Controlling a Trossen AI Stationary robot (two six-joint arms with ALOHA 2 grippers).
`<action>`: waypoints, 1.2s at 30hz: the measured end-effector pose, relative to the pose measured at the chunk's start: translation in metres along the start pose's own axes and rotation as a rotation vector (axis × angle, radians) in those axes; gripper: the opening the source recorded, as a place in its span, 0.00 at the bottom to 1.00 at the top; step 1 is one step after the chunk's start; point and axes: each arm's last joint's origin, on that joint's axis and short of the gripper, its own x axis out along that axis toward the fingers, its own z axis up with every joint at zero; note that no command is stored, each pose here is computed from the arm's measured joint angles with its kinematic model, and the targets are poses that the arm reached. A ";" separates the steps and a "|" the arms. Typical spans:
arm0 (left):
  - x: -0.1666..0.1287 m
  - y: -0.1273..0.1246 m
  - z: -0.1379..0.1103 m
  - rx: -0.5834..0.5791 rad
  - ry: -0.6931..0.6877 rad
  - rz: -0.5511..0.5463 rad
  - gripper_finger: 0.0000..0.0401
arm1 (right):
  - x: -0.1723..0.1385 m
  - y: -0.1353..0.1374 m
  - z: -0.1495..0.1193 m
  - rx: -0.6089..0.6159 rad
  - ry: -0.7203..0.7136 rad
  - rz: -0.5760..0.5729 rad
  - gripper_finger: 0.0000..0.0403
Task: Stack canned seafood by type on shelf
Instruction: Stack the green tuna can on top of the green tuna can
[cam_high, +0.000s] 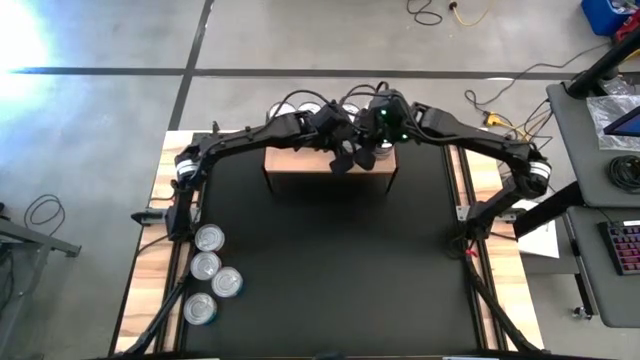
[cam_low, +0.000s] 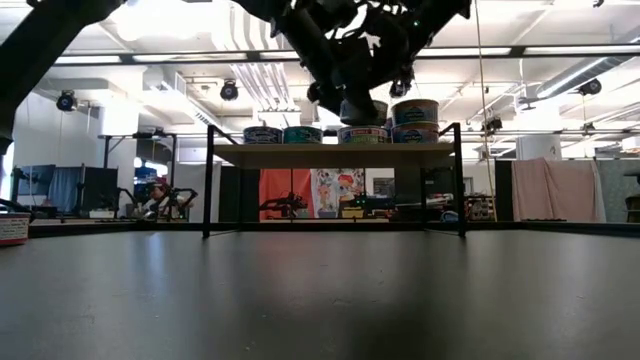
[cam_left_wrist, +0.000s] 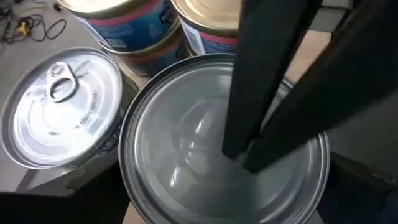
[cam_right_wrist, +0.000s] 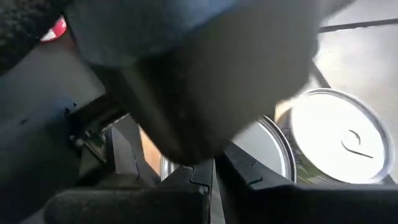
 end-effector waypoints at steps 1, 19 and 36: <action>0.000 0.000 0.000 0.000 0.003 0.000 0.96 | 0.002 0.000 0.000 0.000 0.004 0.002 0.02; 0.007 -0.004 -0.011 0.008 0.031 -0.081 0.96 | 0.019 0.000 -0.008 -0.011 0.074 0.027 0.02; 0.005 -0.007 -0.010 -0.112 0.043 -0.040 0.99 | 0.029 -0.001 -0.012 -0.034 0.108 0.044 0.02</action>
